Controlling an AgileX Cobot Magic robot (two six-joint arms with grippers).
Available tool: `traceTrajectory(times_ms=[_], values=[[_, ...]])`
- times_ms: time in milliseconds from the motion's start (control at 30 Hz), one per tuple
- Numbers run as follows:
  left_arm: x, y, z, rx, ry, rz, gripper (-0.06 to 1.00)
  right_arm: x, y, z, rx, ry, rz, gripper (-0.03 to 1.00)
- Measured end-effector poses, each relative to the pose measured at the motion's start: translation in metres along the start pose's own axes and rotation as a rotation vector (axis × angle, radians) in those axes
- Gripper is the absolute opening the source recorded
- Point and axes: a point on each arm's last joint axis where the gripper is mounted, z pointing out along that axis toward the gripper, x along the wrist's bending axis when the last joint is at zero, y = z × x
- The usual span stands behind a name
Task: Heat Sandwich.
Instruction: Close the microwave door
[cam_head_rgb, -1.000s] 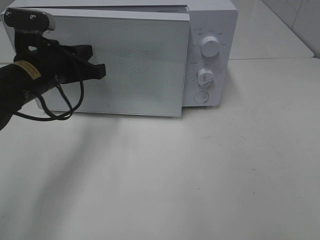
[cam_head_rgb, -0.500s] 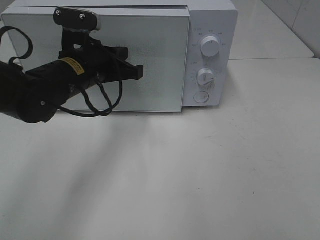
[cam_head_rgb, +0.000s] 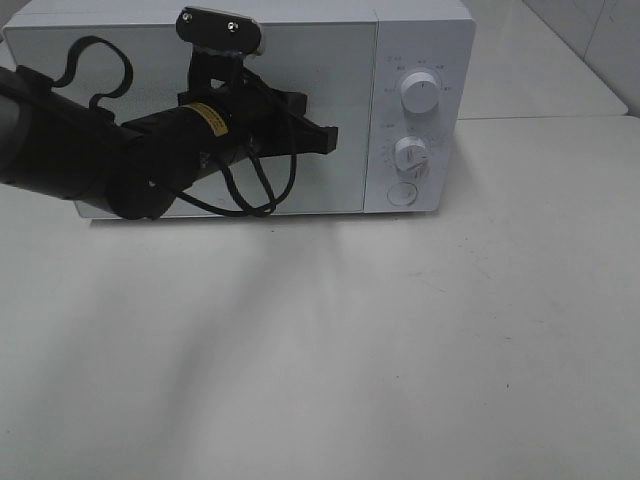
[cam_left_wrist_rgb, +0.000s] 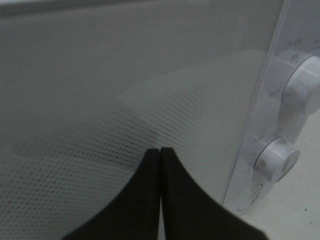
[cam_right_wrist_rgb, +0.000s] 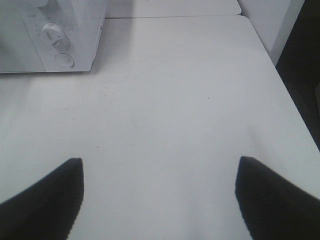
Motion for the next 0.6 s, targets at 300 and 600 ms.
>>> traceTrajectory(times_ms=[300,600], values=[[-0.007,0.000,0.009,0.033,-0.023,0.018,0.00,0.000,0.000,0.000,0.000,0.000,0.000,0.76],[-0.012,0.001,0.004,0.033,-0.008,-0.029,0.00,0.000,0.000,0.000,0.000,0.000,0.000,0.76]])
